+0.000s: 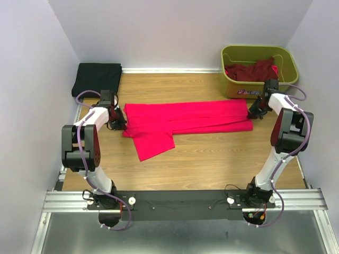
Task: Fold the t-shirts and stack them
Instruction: Fold the tshirt
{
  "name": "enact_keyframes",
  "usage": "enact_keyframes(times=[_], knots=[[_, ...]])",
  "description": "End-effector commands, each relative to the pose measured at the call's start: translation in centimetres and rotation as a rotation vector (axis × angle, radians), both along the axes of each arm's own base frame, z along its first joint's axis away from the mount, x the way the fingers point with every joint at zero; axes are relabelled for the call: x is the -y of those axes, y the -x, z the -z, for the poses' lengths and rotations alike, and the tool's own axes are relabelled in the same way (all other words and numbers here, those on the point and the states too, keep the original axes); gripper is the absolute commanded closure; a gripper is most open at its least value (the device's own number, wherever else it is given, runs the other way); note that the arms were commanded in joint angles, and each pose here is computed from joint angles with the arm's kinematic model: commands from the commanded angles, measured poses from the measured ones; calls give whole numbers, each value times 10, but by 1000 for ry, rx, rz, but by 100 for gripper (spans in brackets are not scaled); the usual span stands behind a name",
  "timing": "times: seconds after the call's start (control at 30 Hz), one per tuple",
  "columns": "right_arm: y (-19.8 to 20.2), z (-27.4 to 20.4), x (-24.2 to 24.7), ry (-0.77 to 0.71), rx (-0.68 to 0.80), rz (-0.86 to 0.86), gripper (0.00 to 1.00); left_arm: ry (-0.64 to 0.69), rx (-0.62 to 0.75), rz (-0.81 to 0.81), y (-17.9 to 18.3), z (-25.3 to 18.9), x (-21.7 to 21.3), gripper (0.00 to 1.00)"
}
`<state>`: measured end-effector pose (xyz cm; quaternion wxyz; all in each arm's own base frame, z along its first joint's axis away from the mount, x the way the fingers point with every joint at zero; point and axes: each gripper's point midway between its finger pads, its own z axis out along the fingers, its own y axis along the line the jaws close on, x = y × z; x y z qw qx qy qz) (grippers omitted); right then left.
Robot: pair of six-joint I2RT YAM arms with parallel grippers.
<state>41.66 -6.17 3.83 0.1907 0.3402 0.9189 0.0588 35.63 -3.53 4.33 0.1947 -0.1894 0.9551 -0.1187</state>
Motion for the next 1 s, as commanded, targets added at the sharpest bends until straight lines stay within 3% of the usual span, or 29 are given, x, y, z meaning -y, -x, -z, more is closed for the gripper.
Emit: enact_keyframes(times=[0.0, 0.27, 0.33, 0.5, 0.8, 0.97], knots=[[-3, 14, 11, 48, -10, 28, 86, -31, 4, -36, -3, 7, -12, 99], [-10, -26, -6, 68, 93, -61, 45, -76, 98, -57, -11, -34, -20, 41], [-10, -38, -17, 83, 120, -94, 39, -91, 125, -56, -3, -47, -21, 36], [3, -66, -52, 120, 183, -202, 28, -121, 163, -19, 27, -61, -4, 34], [49, -79, -154, 124, 247, -458, 28, -102, 94, 196, 94, -31, 83, 36], [74, -64, -179, 84, 225, -507, 28, -120, 61, 256, 101, -12, 106, 40]])
